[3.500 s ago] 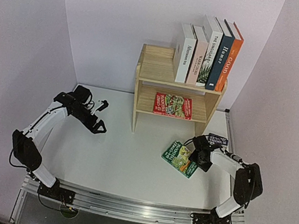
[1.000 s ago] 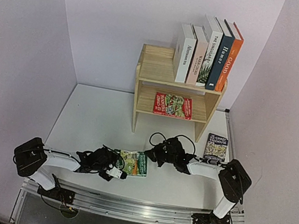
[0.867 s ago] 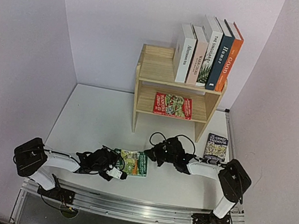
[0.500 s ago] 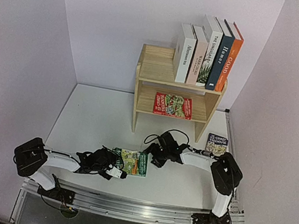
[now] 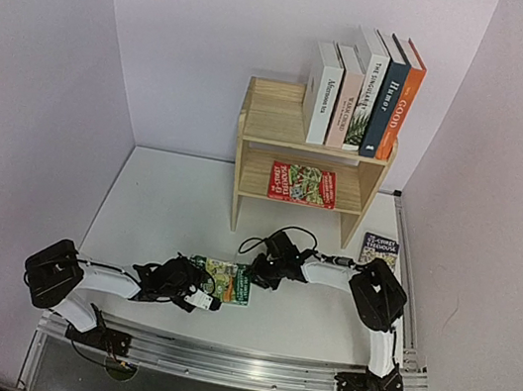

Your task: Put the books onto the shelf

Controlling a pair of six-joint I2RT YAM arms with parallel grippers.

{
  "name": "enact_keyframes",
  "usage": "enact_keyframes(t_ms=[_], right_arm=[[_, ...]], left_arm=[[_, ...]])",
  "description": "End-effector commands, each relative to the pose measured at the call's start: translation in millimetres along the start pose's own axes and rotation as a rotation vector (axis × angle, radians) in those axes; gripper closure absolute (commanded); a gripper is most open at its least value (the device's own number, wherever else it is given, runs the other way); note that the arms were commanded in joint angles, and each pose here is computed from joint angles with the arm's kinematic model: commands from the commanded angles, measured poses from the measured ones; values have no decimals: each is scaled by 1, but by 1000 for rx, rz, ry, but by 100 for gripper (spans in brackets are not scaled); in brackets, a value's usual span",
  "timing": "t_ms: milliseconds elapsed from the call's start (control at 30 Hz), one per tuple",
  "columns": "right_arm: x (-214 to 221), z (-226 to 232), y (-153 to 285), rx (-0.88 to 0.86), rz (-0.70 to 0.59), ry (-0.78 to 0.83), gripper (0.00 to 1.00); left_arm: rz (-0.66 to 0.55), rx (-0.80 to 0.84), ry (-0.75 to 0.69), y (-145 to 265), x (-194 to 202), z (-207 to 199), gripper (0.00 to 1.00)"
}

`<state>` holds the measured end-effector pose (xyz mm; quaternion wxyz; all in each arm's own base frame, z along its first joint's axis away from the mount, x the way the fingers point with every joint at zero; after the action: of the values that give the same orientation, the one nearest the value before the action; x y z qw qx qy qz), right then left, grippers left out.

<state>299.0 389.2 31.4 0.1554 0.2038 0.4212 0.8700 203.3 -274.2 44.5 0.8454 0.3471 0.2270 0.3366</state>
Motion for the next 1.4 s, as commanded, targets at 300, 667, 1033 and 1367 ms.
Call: enact_keyframes(t_ms=[300, 667, 1033, 1367], right_arm=[[18, 16, -13, -317, 213, -298, 100], [21, 46, 1, -405, 252, -319, 100], [21, 27, -1, -361, 228, -324, 100], [23, 31, 9, -158, 161, -60, 95]], left_arm=[[122, 88, -64, 0, 39, -37, 0], [191, -55, -179, -14, 74, -23, 0], [95, 51, -273, -22, 62, -40, 52], [83, 45, -278, -25, 60, -36, 90]])
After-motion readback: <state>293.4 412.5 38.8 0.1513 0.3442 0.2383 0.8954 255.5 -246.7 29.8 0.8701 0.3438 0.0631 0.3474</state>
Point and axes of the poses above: each gripper's point midway between its finger pads, its own y axis back along the fingers, its own z axis along the line the jaws close on, x = y × z, the point moved 2 cm from there along y, back along the fingers, and after that the axes turned 15 degrees about -y, right-handed, at the moved point
